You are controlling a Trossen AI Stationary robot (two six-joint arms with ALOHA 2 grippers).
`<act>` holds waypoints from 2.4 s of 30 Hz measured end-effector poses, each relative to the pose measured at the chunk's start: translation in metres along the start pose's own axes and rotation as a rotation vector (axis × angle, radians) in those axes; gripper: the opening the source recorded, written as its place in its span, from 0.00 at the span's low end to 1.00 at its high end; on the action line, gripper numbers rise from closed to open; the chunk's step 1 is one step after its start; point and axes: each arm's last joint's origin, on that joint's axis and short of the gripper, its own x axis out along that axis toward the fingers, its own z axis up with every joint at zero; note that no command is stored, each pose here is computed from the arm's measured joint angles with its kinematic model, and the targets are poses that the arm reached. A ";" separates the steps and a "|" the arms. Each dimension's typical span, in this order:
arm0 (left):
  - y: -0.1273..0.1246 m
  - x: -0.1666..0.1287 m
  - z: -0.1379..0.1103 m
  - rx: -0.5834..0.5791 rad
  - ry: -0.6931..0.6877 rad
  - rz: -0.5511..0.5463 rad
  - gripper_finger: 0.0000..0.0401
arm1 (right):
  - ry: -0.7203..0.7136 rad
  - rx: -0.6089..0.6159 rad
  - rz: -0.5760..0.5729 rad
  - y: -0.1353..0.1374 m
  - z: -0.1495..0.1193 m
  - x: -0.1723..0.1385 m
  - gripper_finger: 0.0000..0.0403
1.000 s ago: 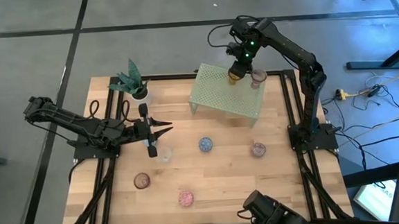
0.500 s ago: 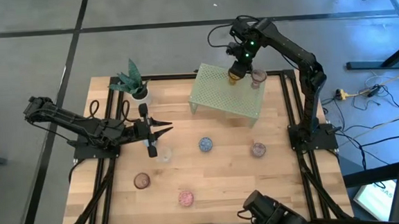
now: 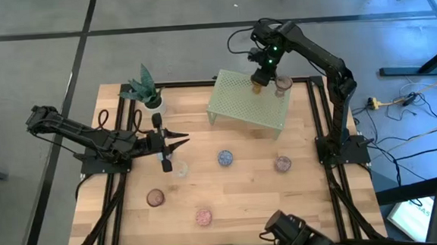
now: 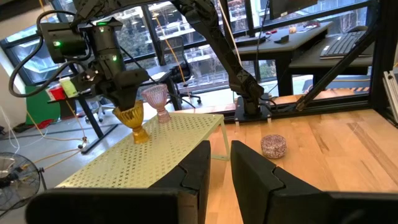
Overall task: Pick & Place candle stick holders
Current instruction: Put the brown candle holder on the shelf aligned with the pink candle holder, then put the transparent candle holder on the shelf aligned with the brown candle holder
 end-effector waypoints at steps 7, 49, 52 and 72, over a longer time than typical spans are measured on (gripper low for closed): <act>0.000 0.000 0.000 0.000 0.000 0.000 0.15 | -0.002 -0.034 0.001 0.004 0.001 0.001 0.40; 0.000 0.000 0.000 0.000 0.000 0.000 0.15 | -0.237 -0.127 -0.053 0.063 0.007 -0.084 0.43; 0.000 0.000 0.000 0.000 0.000 0.000 0.15 | -0.241 -0.155 -0.041 0.077 0.002 -0.090 0.43; 0.000 0.000 0.000 -0.036 -0.002 0.000 0.15 | -0.337 -0.552 0.214 0.204 -0.062 -0.116 0.43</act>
